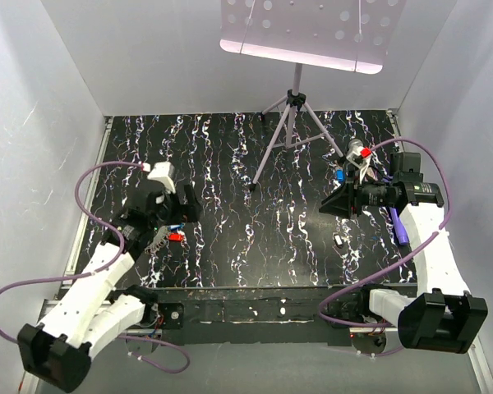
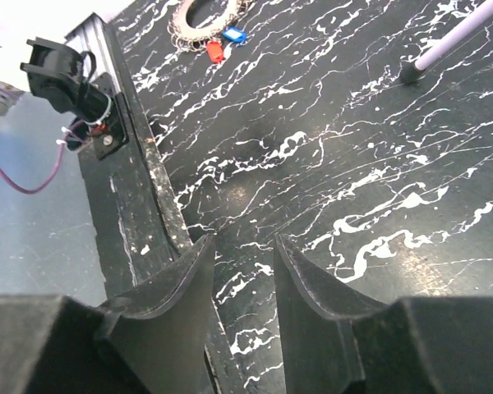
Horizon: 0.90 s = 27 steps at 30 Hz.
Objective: Put the keys on the keyring
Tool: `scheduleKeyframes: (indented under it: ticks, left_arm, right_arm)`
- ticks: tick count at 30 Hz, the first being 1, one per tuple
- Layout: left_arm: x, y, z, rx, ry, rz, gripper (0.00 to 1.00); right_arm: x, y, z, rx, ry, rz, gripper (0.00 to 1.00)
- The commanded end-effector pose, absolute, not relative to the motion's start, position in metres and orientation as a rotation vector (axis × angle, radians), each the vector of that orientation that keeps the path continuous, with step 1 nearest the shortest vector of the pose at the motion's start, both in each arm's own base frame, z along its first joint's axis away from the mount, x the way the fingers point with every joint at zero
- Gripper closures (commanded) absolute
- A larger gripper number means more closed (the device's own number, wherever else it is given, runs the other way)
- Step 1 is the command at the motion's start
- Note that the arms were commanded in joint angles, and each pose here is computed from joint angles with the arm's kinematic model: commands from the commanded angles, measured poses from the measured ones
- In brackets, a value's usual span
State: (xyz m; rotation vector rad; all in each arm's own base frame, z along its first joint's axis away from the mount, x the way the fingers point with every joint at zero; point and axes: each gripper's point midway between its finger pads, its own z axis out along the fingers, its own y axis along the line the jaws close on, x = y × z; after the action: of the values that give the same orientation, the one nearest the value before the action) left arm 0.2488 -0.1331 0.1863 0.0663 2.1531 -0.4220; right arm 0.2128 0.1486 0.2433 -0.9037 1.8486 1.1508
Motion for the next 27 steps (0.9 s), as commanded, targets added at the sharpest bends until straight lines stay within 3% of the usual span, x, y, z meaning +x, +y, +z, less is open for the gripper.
scheduleKeyframes:
  ticks: [1, 9, 14, 18, 20, 22, 24, 27]
  left_arm:
    - [0.26, -0.108, 0.167, -0.098, 2.245, -0.486, 0.05]
    - [0.29, -0.044, 0.144, -0.236, 2.366, -0.211, 0.05]
    - [0.313, -0.017, 0.134, -0.484, 2.308, -0.304, 0.09]
    - [0.324, 0.005, 0.123, -0.684, 2.281, -0.263, 0.14]
    - [0.329, 0.017, 0.119, -0.753, 2.283, -0.228, 0.26]
    - [0.331, 0.022, 0.114, -0.723, 2.33, -0.192, 0.27]
    - [0.326, 0.018, 0.112, -0.515, 2.468, -0.189, 0.36]
    - [0.312, 0.005, 0.12, -0.327, 2.542, -0.253, 0.4]
  right_arm:
    - [0.206, 0.153, 0.257, -0.882, 1.756, 1.255, 0.57]
    - [0.196, 0.156, 0.269, -0.896, 1.704, 1.263, 0.55]
    - [0.197, 0.156, 0.27, -0.884, 1.714, 1.259, 0.55]
    - [0.197, 0.156, 0.269, -0.885, 1.717, 1.255, 0.55]
    - [0.198, 0.156, 0.269, -0.885, 1.718, 1.251, 0.55]
    - [0.198, 0.155, 0.268, -0.882, 1.722, 1.248, 0.55]
    - [0.198, 0.155, 0.268, -0.883, 1.722, 1.246, 0.55]
    - [0.198, 0.156, 0.269, -0.885, 1.718, 1.251, 0.55]
